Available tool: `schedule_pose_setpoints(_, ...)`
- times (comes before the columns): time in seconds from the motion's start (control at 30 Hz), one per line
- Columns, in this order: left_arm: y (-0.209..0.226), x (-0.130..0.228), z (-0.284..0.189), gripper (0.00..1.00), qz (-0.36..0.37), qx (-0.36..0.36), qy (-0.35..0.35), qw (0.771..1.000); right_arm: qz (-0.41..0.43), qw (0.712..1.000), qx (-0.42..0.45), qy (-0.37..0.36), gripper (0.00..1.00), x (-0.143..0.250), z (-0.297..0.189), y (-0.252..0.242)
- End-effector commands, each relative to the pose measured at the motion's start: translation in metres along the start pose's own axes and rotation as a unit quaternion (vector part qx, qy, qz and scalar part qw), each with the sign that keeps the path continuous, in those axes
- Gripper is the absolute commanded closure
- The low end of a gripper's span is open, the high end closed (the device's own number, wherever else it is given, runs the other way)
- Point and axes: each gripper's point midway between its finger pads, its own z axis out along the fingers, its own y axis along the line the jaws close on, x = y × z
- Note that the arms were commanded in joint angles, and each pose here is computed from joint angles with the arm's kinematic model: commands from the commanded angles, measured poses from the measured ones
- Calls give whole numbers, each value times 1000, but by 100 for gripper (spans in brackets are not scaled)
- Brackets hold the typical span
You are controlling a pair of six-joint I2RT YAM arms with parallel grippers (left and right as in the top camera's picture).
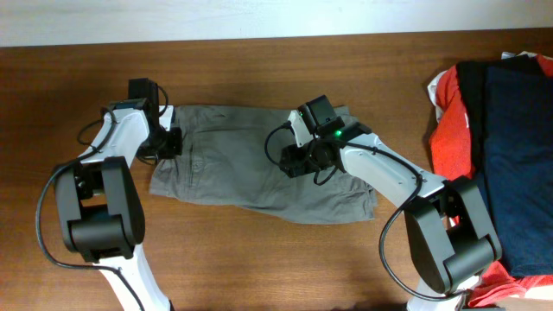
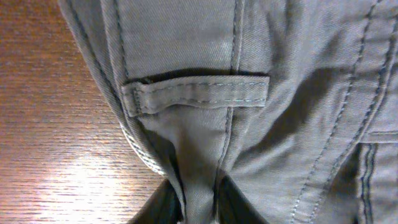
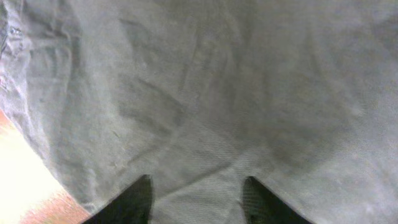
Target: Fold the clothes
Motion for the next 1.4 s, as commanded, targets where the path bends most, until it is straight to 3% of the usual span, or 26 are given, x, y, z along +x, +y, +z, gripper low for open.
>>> schedule_pose_setpoints(0.0,15,17,14,99,-2,-30,30,999,-2,1000,0,-9,65,-7,-3,3)
schedule_pose_setpoints(0.03,14,12,9,99,-2,-30,26,999,-7,1000,-17,-18,93,-15,-12,13)
schedule_pose_setpoints(0.07,14,4,-3,99,-1,-30,23,999,-11,999,-34,-24,96,-21,-23,23)
schedule_pose_setpoints(0.2,-3,-31,-71,99,9,-23,1,1000,3,994,-108,-32,96,-32,-39,58)
schedule_pose_setpoints(0.33,-38,-48,-131,99,31,24,-21,999,32,994,-109,3,96,-12,-5,71)
schedule_pose_setpoints(0.5,-55,-46,-163,99,44,30,-25,998,48,991,-112,46,96,11,44,93)
schedule_pose_setpoints(0.7,-56,-36,-168,99,45,34,-7,998,34,989,-109,94,96,49,111,100)
schedule_pose_setpoints(0.73,-58,-35,-170,99,45,40,-5,998,34,988,-116,92,96,47,108,102)
schedule_pose_setpoints(0.9,-58,-37,-173,99,45,40,-10,998,32,986,-162,-34,96,-52,16,94)
schedule_pose_setpoints(1.0,-59,-37,-173,99,45,41,-10,998,48,994,-102,-16,96,-36,42,70)
schedule_pose_setpoints(1.1,-62,-37,-173,99,47,44,-11,998,21,997,-73,20,96,-4,96,80)
schedule_pose_setpoints(1.2,-66,-38,-174,99,47,57,-14,997,-10,999,-40,17,96,6,118,80)
schedule_pose_setpoints(1.27,-66,-38,-176,99,47,57,-17,997,-18,1000,-25,-1,96,-5,113,74)
schedule_pose_setpoints(1.37,-66,-41,-190,99,48,57,-39,996,-33,993,-87,-71,96,-76,48,92)
